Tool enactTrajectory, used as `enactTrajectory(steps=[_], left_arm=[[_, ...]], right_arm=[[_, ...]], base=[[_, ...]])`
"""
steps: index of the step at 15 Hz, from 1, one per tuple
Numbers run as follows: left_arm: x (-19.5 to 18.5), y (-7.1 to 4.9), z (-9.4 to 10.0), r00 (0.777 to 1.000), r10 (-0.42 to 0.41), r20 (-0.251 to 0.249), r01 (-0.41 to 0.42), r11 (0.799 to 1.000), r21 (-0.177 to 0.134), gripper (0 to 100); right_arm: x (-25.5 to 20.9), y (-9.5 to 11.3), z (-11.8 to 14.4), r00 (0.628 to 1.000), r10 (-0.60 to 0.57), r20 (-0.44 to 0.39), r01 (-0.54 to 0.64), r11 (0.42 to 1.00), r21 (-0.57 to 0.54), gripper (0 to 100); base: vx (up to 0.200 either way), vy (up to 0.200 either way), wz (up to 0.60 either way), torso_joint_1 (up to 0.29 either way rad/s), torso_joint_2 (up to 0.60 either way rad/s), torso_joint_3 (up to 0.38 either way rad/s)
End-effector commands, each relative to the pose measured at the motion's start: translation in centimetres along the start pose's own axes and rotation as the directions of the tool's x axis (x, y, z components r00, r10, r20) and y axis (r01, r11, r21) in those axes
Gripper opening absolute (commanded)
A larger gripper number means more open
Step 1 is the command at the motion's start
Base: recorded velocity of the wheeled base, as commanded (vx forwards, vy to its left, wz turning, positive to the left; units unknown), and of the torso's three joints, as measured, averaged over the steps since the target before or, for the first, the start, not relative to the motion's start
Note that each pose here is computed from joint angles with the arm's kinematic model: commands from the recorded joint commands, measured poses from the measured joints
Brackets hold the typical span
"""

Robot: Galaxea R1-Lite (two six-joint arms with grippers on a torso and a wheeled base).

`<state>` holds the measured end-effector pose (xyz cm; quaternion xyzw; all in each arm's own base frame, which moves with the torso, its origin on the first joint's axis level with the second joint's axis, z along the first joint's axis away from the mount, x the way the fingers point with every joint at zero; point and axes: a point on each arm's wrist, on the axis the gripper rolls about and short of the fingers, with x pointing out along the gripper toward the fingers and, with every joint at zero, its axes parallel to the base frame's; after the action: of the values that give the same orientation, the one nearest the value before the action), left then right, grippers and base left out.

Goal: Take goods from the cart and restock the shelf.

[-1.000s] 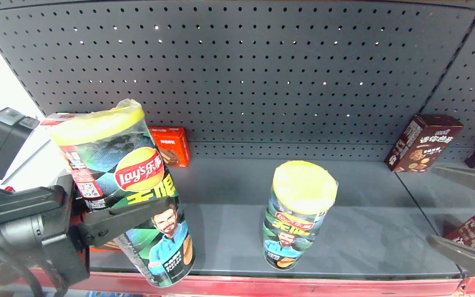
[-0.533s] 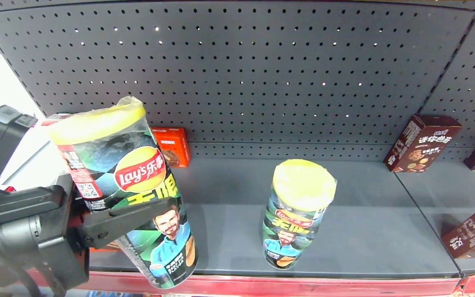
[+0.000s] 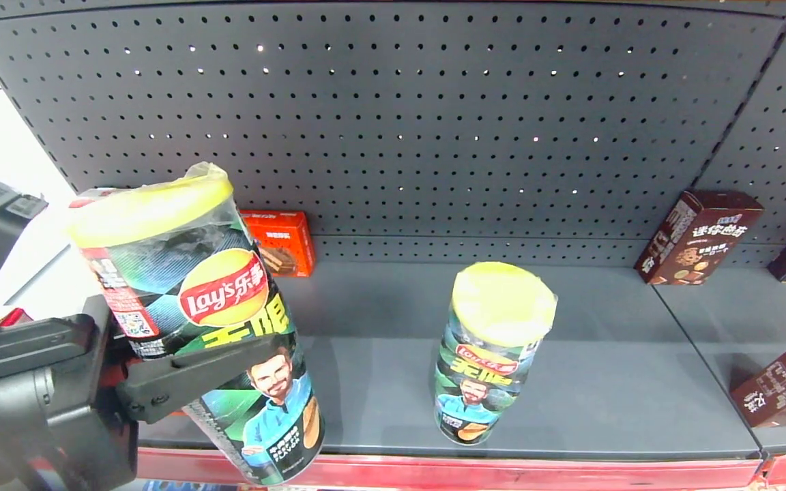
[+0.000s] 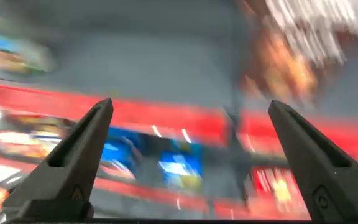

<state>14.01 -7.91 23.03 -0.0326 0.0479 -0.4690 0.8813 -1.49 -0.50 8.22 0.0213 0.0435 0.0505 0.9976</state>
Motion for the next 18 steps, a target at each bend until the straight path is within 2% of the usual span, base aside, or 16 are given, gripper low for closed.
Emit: enactTrajectory(steps=[1, 2, 8, 12, 14, 15, 16, 17, 18], left_arm=[[-0.3, -0.1, 0.3, 1.0, 0.005, 0.014, -0.005, 1.0, 0.008, 0], [-0.3, -0.1, 0.4, 1.0, 0.003, 0.016, -0.003, 1.0, 0.009, 0], [-0.3, -0.4, 1.1, 0.999, -0.013, 0.038, 0.011, 0.999, 0.041, 0], [0.5, 0.0, 0.9, 1.0, -0.021, 0.016, 0.021, 0.999, 0.033, 0], [2.9, 0.6, 1.2, 0.998, -0.062, -0.015, 0.064, 0.986, 0.151, 0], [3.1, 1.0, 1.1, 0.999, -0.049, -0.022, 0.052, 0.984, 0.171, 0], [3.5, 1.7, 1.1, 0.999, -0.028, -0.022, 0.031, 0.983, 0.179, 0], [3.5, 1.7, 1.1, 0.999, -0.028, -0.022, 0.031, 0.983, 0.179, 0], [3.7, 2.1, 1.9, 1.0, -0.002, 0.004, 0.001, 0.978, 0.211, 0]], right_arm=[[0.1, 0.0, -0.4, 1.0, 0.008, -0.013, -0.008, 1.0, -0.01, 100], [0.1, 0.1, -0.5, 0.999, 0.044, -0.017, -0.045, 0.998, -0.046, 100], [0.1, 0.1, -0.5, 0.999, 0.049, -0.017, -0.05, 0.997, -0.051, 100], [0.1, 0.1, -0.5, 0.999, 0.049, -0.019, -0.05, 0.997, -0.051, 100], [0.1, 0.1, -0.5, 0.999, 0.049, -0.017, -0.05, 0.997, -0.051, 100], [0.1, 0.1, -0.5, 0.999, 0.049, -0.017, -0.05, 0.997, -0.051, 100], [0.1, 0.1, -0.5, 0.999, 0.049, -0.019, -0.05, 0.997, -0.051, 100], [0.1, 0.1, -0.5, 0.999, 0.049, -0.019, -0.05, 0.997, -0.051, 100], [0.1, 0.1, -0.5, 0.999, 0.049, -0.019, -0.05, 0.997, -0.051, 100]], base=[[0.0, 0.0, 0.0, 0.0, 0.0, 0.0], [0.0, 0.0, 0.0, 0.0, 0.0, 0.0], [0.0, 0.0, 0.0, 0.0, 0.0, 0.0], [0.0, 0.0, 0.0, 0.0, 0.0, 0.0], [0.0, 0.0, 0.0, 0.0, 0.0, 0.0], [0.0, 0.0, 0.0, 0.0, 0.0, 0.0], [0.0, 0.0, 0.0, 0.0, 0.0, 0.0], [0.0, 0.0, 0.0, 0.0, 0.0, 0.0], [0.0, 0.0, 0.0, 0.0, 0.0, 0.0]])
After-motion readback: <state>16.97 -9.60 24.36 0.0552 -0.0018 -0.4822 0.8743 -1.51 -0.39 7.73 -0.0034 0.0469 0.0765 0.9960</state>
